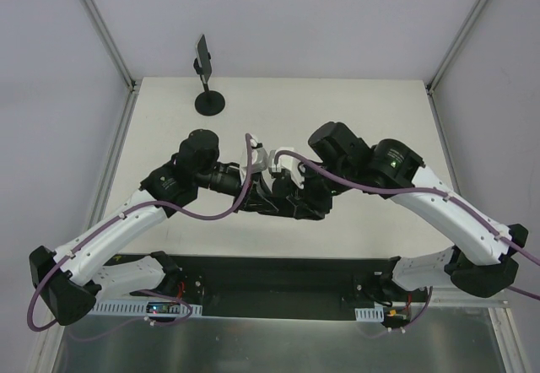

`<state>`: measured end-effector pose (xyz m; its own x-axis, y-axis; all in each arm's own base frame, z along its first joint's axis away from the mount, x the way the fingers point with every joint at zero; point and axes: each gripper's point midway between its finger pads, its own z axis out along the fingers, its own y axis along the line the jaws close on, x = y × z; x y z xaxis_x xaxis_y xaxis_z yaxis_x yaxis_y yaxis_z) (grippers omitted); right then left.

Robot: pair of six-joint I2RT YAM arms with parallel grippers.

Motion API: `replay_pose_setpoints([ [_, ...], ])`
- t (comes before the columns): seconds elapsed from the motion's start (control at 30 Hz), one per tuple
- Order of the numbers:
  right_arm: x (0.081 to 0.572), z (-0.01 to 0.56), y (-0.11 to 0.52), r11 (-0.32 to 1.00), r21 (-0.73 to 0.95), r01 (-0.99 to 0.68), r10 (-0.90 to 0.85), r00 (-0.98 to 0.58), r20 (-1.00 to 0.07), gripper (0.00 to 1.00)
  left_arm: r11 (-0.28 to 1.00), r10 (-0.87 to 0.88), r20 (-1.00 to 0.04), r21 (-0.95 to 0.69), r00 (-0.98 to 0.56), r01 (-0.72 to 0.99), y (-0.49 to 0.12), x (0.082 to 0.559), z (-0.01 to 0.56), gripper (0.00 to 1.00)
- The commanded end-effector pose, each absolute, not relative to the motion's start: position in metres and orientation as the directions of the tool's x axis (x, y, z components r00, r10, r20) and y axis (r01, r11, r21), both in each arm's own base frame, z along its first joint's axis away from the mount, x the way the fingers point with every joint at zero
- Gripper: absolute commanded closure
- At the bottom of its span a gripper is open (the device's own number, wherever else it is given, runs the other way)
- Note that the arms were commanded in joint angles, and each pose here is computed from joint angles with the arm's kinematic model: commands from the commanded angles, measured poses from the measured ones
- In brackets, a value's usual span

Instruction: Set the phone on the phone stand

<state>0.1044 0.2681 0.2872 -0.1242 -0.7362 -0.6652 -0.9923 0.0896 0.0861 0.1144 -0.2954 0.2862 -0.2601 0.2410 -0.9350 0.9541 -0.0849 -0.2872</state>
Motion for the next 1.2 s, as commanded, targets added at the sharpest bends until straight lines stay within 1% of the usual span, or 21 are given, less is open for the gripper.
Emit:
replay_pose_setpoints([
  [0.0, 0.09, 0.284, 0.274, 0.035, 0.155, -0.987, -0.736, -0.131, -0.664, 0.67, -0.163, 0.146, -0.977, -0.18, -0.157, 0.97, -0.295, 0.108, 0.326, 1.0],
  [0.03, 0.09, 0.282, 0.275, 0.038, 0.162, -0.986, -0.736, -0.138, -0.663, 0.71, -0.163, 0.145, -0.977, -0.179, -0.156, 0.97, -0.295, 0.108, 0.326, 1.0],
  [0.07, 0.09, 0.281, 0.276, 0.04, 0.168, -0.985, -0.736, -0.143, -0.662, 0.81, -0.165, 0.144, -0.978, -0.177, -0.154, 0.97, -0.295, 0.108, 0.327, 1.0],
  [0.17, 0.096, 0.275, 0.283, 0.065, 0.158, -0.985, -0.718, -0.156, -0.679, 0.99, -0.164, 0.13, -0.98, -0.17, -0.149, 0.972, -0.293, 0.106, 0.335, 1.0],
  [0.2, 0.097, 0.277, 0.283, 0.085, 0.155, -0.984, -0.701, -0.17, -0.693, 0.99, -0.163, 0.126, -0.981, -0.167, -0.148, 0.972, -0.292, 0.105, 0.337, 1.0],
  [0.23, 0.1, 0.276, 0.284, 0.106, 0.148, -0.983, -0.685, -0.18, -0.706, 0.99, -0.159, 0.119, -0.983, -0.161, -0.143, 0.974, -0.291, 0.104, 0.34, 0.96],
  [0.27, 0.106, 0.271, 0.291, 0.126, 0.132, -0.983, -0.658, -0.182, -0.731, 0.99, -0.151, 0.104, -0.986, -0.143, -0.128, 0.978, -0.289, 0.103, 0.345, 0.88],
  [0.3, 0.106, 0.277, 0.291, 0.132, 0.122, -0.984, -0.619, -0.178, -0.765, 0.99, -0.142, 0.092, -0.99, -0.123, -0.111, 0.982, -0.287, 0.103, 0.348, 0.67],
  [0.33, 0.106, 0.278, 0.293, 0.154, 0.137, -0.979, -0.587, -0.202, -0.784, 0.99, -0.129, 0.086, -0.99, -0.119, -0.109, 0.984, -0.286, 0.104, 0.347, 0.59],
  [0.43, 0.111, 0.288, 0.301, 0.188, 0.124, -0.974, -0.45, -0.197, -0.871, 0.99, -0.094, 0.028, -0.997, -0.068, -0.066, 0.993, -0.279, 0.103, 0.355, 0.42],
  [0.5, 0.112, 0.3, 0.304, 0.197, 0.103, -0.975, -0.329, -0.164, -0.93, 0.99, -0.08, -0.023, -1.0, -0.008, -0.01, 0.997, -0.276, 0.102, 0.365, 0.4],
  [0.53, 0.113, 0.302, 0.304, 0.202, 0.107, -0.974, -0.287, -0.163, -0.944, 0.99, -0.065, -0.029, -0.998, -0.045, -0.047, 0.997, -0.275, 0.103, 0.365, 0.39],
  [0.57, 0.113, 0.322, 0.311, 0.191, 0.113, -0.975, -0.178, -0.147, -0.973, 0.99, -0.046, -0.055, -0.998, -0.033, -0.035, 0.998, -0.271, 0.104, 0.372, 0.38],
  [0.77, 0.122, 0.351, 0.302, 0.271, 0.136, -0.953, 0.051, -0.127, -0.991, 0.99, 0.086, -0.216, -0.975, -0.08, -0.059, 0.993, -0.256, 0.13, 0.389, 0.24],
  [0.87, 0.122, 0.366, 0.3, 0.272, 0.143, -0.952, 0.123, -0.113, -0.986, 0.99, 0.058, -0.268, -0.955, -0.144, -0.123, 0.988, -0.255, 0.138, 0.397, 0.21],
  [0.93, 0.12, 0.37, 0.3, 0.259, 0.144, -0.955, 0.143, -0.109, -0.984, 0.99, 0.02, -0.284, -0.931, -0.245, -0.229, 0.969, -0.252, 0.143, 0.395, 0.21],
  [0.97, 0.12, 0.372, 0.299, 0.263, 0.139, -0.955, 0.151, -0.102, -0.983, 1.0, -0.006, -0.329, -0.925, -0.199, -0.19, 0.98, -0.251, 0.145, 0.406, 0.2],
  [1.0, 0.121, 0.372, 0.298, 0.27, 0.13, -0.954, 0.156, -0.09, -0.984, 0.99, -0.048, -0.332, -0.901, -0.281, -0.28, 0.959, -0.249, 0.144, 0.402, 0.2],
  [1.07, 0.126, 0.374, 0.297, 0.291, 0.121, -0.949, 0.193, -0.066, -0.979, 1.0, -0.125, -0.364, -0.897, -0.218, -0.25, 0.968, -0.249, 0.138, 0.41, 0.23],
  [1.1, 0.129, 0.375, 0.297, 0.301, 0.119, -0.946, 0.205, -0.057, -0.977, 1.0, -0.17, -0.361, -0.882, -0.258, -0.304, 0.951, -0.248, 0.133, 0.411, 0.3],
  [1.17, 0.134, 0.379, 0.298, 0.32, 0.118, -0.94, 0.234, -0.042, -0.971, 1.0, -0.215, -0.345, -0.881, -0.262, -0.324, 0.941, -0.25, 0.133, 0.407, 0.38],
])
